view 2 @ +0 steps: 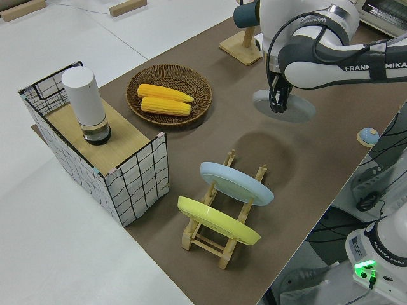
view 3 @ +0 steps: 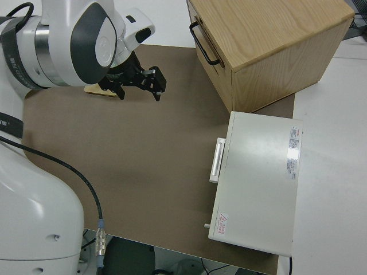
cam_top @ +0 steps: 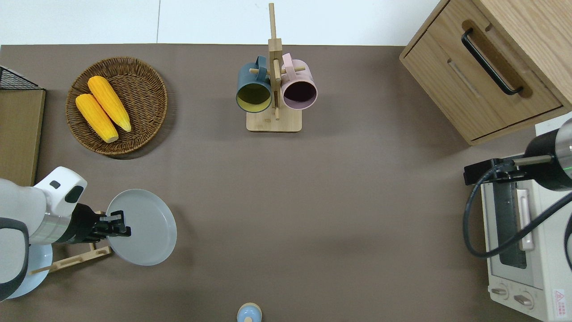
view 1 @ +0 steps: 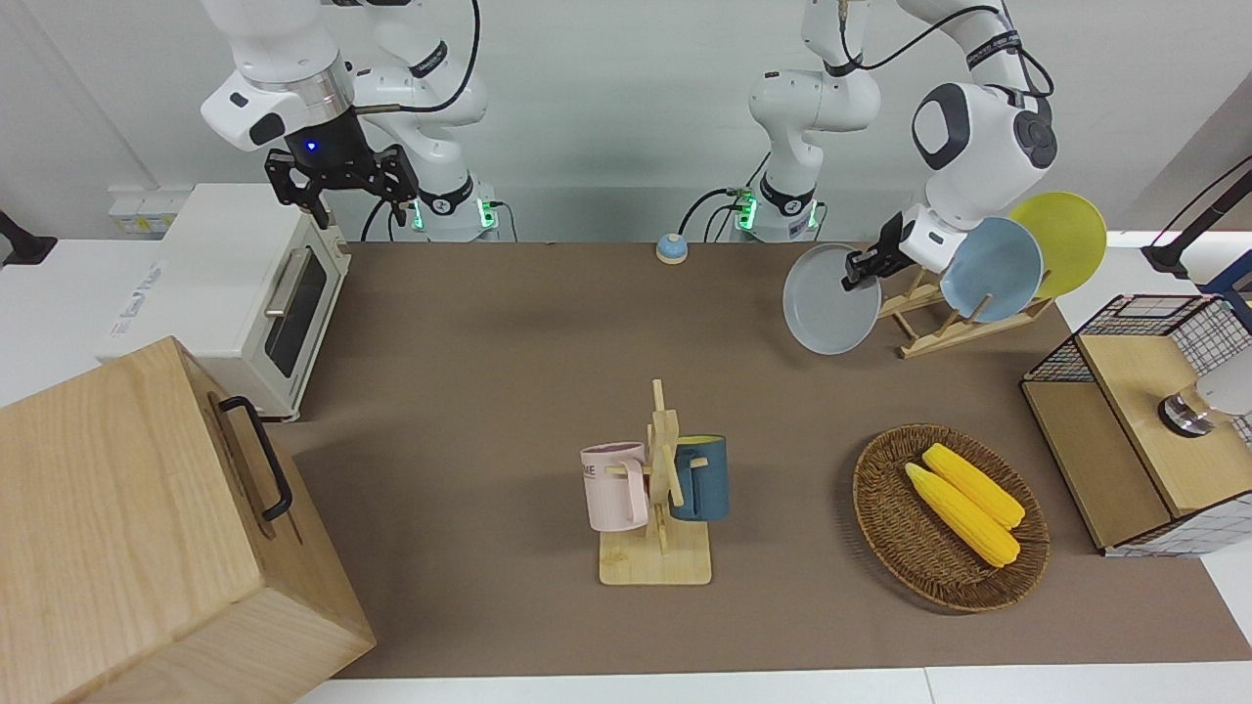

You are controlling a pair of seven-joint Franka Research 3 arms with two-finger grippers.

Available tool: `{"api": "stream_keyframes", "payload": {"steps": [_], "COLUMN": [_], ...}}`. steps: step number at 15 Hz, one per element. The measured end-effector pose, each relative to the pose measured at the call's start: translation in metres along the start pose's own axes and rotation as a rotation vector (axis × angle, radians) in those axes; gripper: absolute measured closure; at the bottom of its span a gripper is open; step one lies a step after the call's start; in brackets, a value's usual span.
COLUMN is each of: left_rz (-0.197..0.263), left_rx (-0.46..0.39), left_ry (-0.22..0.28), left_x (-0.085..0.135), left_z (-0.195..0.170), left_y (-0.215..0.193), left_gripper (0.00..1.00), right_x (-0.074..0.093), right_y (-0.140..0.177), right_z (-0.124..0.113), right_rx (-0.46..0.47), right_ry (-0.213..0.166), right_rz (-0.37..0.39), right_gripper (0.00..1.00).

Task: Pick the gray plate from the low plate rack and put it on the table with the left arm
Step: 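Pull the gray plate out of the rack away from the robot with the left gripper, then lower the gray plate flat onto the table with the left gripper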

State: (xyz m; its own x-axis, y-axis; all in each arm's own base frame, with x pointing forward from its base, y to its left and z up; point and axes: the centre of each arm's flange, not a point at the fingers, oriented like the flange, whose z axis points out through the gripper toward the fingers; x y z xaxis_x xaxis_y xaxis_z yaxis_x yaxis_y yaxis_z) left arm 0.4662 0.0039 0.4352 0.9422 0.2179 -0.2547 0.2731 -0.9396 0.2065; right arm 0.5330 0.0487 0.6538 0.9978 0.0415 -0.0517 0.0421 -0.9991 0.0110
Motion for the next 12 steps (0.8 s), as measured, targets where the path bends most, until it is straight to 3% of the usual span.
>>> {"api": "stream_keyframes", "payload": {"steps": [12], "left_rz": [0.001], "left_rx": [0.021], "left_ry": [-0.019], "left_x": [0.012], "left_z": [0.039], "left_y": [0.006], "left_gripper": [0.89], "right_x": [0.000], "right_y": [0.000], "right_z": [0.000], "right_rx": [0.000], "right_ry": [0.000], "right_rz": [0.000], "right_gripper": [0.01]}}
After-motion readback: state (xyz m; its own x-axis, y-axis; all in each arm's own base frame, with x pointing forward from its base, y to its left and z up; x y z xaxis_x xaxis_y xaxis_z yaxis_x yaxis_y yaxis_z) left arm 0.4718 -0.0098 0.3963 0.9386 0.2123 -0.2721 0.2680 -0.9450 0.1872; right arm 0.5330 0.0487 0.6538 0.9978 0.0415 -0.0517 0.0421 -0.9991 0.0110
